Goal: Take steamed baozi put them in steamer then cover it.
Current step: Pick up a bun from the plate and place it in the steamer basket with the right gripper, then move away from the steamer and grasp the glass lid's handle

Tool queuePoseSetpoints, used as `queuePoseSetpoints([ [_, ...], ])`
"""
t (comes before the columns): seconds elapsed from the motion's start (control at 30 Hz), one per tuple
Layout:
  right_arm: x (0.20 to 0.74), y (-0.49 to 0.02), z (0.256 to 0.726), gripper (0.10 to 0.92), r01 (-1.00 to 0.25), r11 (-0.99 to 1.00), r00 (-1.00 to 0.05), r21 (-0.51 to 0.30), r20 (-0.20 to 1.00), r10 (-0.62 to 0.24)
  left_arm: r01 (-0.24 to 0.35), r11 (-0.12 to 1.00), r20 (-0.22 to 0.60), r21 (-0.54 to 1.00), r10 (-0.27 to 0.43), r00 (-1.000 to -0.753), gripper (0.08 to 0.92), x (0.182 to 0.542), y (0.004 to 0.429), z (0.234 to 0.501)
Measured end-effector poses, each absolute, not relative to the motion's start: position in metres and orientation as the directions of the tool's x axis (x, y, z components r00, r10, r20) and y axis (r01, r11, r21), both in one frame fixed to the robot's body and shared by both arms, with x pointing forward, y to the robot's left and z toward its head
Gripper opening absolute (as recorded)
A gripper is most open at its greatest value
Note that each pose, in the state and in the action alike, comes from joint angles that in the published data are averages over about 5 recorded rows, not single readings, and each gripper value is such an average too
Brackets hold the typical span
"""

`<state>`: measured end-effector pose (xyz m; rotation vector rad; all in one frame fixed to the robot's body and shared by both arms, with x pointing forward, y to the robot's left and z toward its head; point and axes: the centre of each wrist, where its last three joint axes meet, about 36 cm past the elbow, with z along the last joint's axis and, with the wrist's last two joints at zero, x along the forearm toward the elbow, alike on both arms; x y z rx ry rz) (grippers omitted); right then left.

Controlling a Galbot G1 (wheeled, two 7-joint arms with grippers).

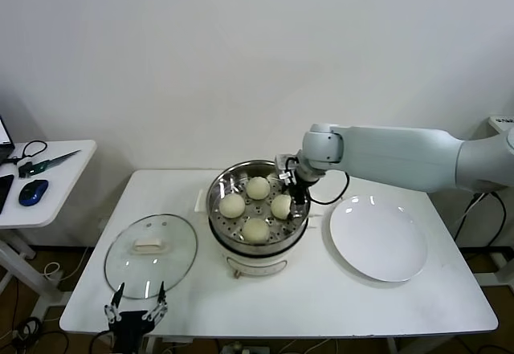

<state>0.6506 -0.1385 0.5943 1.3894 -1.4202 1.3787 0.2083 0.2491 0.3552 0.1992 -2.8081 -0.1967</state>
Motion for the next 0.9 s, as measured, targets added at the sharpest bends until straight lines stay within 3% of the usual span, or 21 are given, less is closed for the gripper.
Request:
queuePoseSetpoints([
  [0.37,0.654,-0.173,0.665,0.823,-0.965,-0.067,-0.213,-0.253,0.908,-0.36,-0.081,0.984,0.339,0.156,-0.13,-0.932,0.823,0.214,0.25,0.367],
  [0.63,0.641,-0.242,0.689,0.823,-0.881,0.254,-0.472,-0.4,0.695,-0.542,-0.064,0.986,0.348,0.152,-0.114,-0.931,0.823,0.226,0.254,0.379],
  [0.9,0.602,-0.334,0.646,0.823,-0.692,0.591,-0.721,-0.414,0.433,-0.541,-0.07,0.987,0.327,0.141,-0.114,-0.938,0.823,0.242,0.262,0.389],
])
